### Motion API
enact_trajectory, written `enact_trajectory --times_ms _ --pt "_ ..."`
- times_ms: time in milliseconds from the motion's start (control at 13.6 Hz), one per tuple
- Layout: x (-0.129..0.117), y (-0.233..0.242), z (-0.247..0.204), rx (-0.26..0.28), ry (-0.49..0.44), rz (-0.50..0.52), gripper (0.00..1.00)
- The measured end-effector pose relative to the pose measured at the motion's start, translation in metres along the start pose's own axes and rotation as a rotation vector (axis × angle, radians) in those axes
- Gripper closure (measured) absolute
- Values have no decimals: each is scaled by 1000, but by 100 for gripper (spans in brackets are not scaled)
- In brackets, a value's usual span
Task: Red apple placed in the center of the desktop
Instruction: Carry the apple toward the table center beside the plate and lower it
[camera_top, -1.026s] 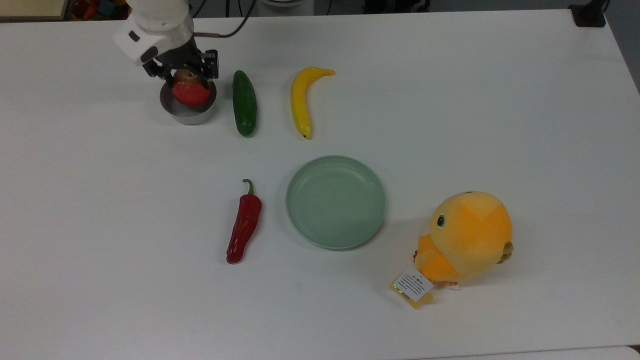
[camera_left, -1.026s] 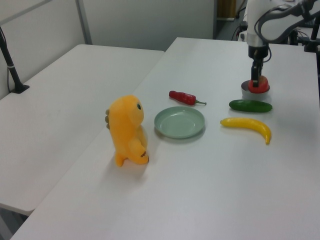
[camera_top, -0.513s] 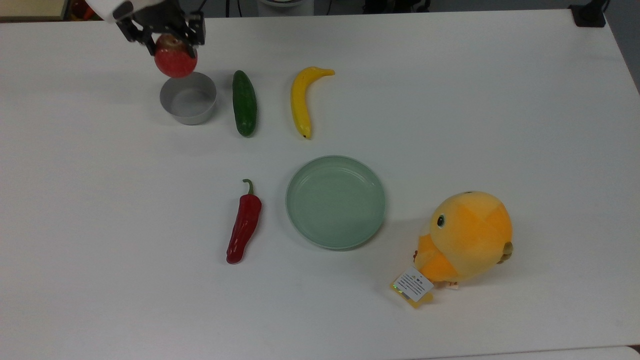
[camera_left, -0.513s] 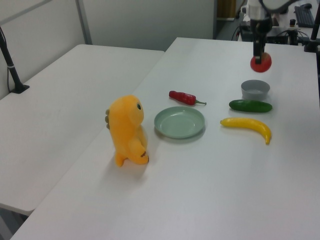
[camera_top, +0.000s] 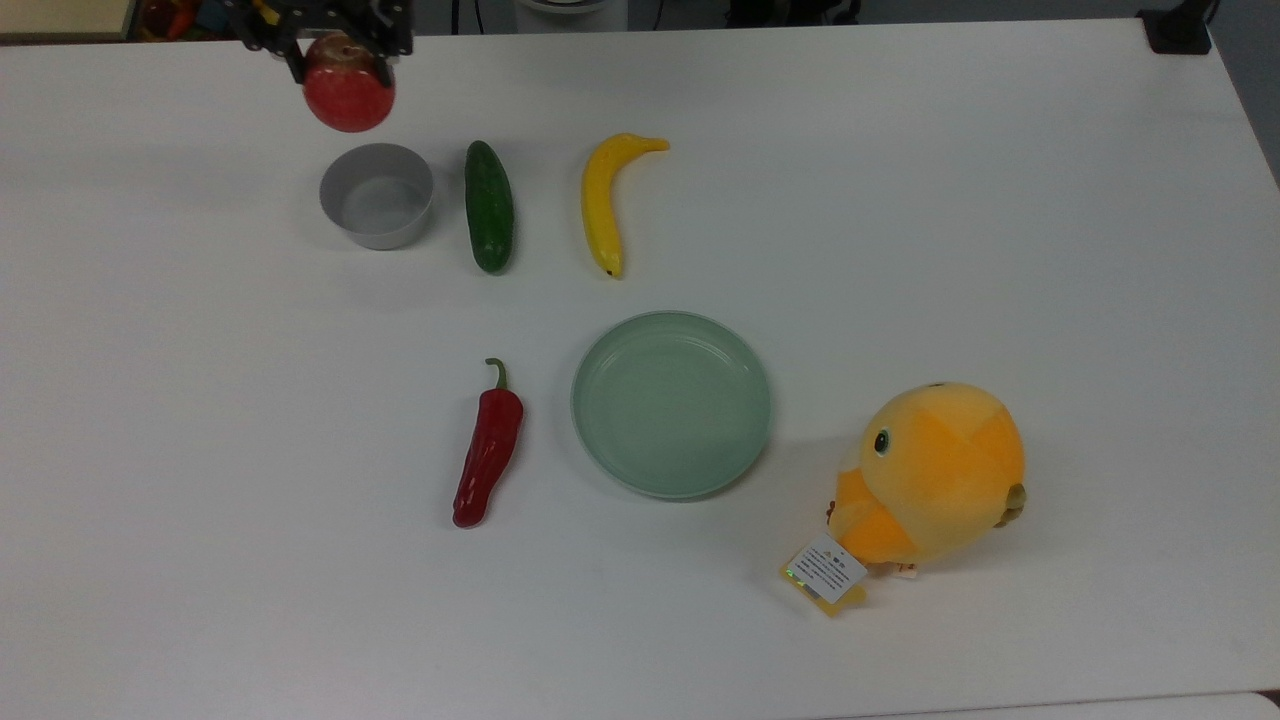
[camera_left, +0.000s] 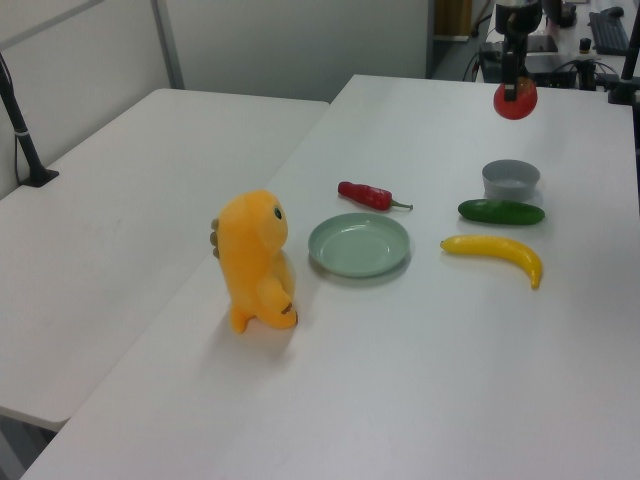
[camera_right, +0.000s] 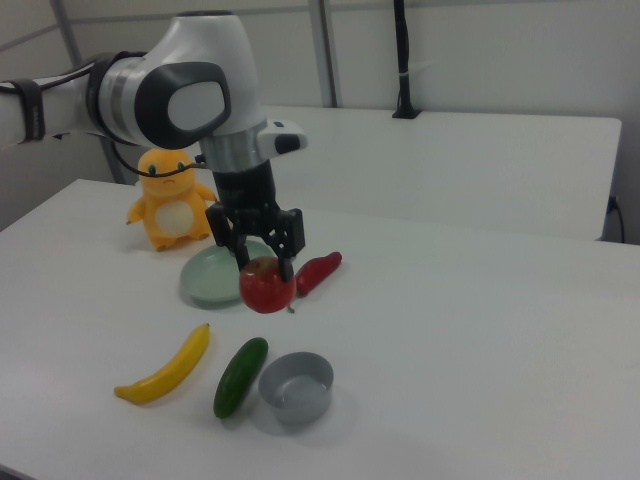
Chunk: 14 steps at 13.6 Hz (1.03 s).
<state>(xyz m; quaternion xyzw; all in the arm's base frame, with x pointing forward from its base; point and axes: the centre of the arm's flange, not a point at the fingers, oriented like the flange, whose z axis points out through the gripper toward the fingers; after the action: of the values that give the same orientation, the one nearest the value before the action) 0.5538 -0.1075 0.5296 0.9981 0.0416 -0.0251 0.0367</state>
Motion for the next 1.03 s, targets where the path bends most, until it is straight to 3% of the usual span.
enact_trajectory --times_ms 367,733,1026 --pt "29 -55 0 -14 88 25 27" --pt "76 -116 41 -4 181 74 27" --pt "101 -131 81 4 216 91 27"
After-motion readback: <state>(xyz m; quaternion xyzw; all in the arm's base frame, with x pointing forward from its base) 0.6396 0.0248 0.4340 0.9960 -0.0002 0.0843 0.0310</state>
